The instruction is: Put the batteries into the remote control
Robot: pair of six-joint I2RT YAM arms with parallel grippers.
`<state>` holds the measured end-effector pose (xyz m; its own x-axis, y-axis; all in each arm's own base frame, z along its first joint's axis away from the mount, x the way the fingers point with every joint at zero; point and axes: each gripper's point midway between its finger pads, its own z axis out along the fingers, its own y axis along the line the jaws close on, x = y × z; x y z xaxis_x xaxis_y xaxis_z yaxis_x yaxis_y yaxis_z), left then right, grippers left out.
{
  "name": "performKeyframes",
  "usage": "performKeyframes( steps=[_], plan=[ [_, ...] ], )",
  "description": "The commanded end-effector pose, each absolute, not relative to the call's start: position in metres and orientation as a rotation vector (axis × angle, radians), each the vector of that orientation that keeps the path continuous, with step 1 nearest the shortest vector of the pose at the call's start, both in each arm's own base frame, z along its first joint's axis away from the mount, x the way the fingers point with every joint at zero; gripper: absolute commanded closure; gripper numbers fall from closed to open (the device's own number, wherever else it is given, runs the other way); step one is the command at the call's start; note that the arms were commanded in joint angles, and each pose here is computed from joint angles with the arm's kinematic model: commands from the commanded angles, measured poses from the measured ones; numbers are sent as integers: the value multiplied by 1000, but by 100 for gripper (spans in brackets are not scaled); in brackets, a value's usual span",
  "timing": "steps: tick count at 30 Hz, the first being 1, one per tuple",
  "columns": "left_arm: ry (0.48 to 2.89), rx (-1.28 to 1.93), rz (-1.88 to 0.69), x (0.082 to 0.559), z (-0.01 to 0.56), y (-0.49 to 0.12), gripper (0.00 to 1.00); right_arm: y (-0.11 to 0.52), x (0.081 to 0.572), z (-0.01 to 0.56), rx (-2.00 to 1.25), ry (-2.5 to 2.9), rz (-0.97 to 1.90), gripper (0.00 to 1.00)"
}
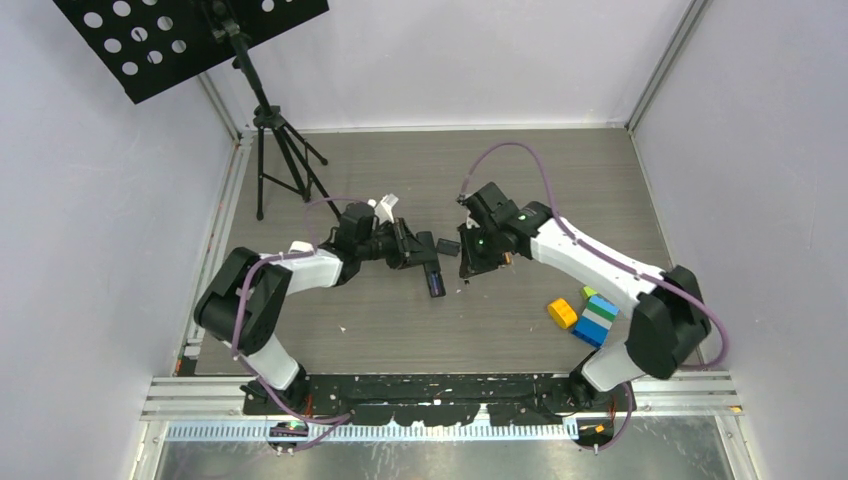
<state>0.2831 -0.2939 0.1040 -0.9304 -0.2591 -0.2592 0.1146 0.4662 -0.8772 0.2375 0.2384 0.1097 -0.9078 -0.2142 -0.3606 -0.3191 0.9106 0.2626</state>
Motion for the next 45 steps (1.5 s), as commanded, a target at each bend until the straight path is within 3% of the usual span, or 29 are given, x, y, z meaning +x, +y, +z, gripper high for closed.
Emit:
performKeyframes(
  steps=[1,12,26,45],
  plan=[
    [2162,-25,-1630,299,152,-323,100,258,222,149,-248,2708,687,100],
    [2111,-148,-1800,307,158,-336,100,264,231,153,-253,2698,554,100],
    [2087,-145,-1837,303,167,-337,100,257,248,145,-277,2633,315,99],
    [2084,-200,-1902,306,176,-341,100,274,237,147,-326,2636,463,85]
  ],
)
